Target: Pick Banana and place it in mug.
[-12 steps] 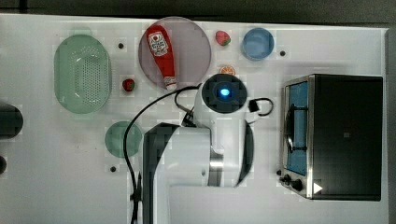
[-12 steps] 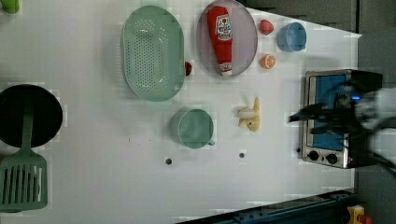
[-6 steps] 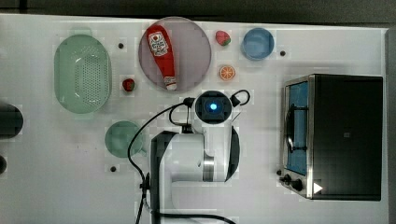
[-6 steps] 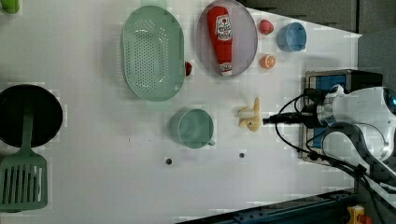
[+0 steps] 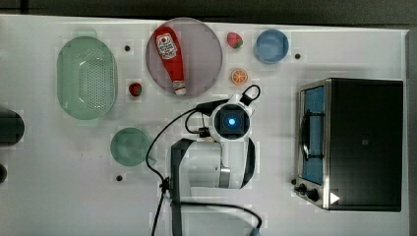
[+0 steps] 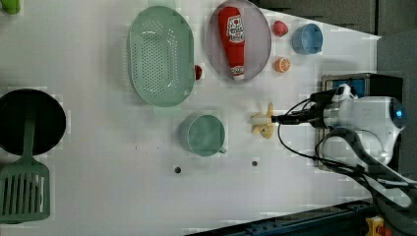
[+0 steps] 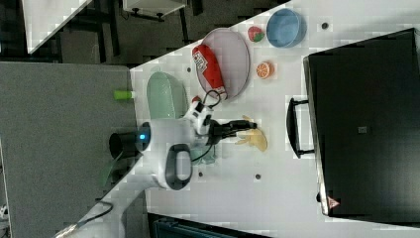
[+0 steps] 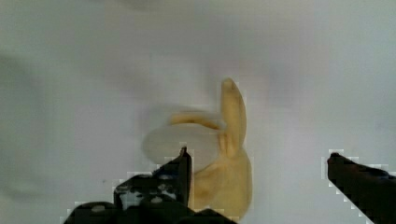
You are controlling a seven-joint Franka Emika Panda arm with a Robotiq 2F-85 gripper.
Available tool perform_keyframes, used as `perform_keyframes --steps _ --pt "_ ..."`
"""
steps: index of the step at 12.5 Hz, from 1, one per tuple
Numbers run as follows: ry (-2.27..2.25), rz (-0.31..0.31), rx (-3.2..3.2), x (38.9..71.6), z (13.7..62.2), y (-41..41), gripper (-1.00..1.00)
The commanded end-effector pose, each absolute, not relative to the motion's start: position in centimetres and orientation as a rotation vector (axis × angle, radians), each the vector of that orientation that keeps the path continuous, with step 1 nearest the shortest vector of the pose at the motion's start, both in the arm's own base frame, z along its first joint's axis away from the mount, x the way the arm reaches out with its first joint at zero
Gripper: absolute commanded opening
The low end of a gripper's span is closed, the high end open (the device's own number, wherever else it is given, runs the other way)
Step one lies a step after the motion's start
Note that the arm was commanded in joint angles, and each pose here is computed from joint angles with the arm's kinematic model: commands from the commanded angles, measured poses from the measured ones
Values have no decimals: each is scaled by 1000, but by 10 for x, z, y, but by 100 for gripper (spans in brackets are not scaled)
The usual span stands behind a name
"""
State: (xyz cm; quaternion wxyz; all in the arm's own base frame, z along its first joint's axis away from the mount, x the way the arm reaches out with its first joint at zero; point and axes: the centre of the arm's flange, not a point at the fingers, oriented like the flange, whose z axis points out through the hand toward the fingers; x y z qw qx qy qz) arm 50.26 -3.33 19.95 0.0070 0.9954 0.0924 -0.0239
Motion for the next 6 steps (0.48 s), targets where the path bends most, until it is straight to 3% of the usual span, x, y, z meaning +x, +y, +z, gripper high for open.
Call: perform_keyframes --steps 1,4,5,6 --pt "430 -218 3114 479 158 -30 100" --pt "431 -163 3110 480 144 -30 100" --pt "429 -169 3110 479 142 -31 93" --pt "423 -176 3110 478 141 -33 69"
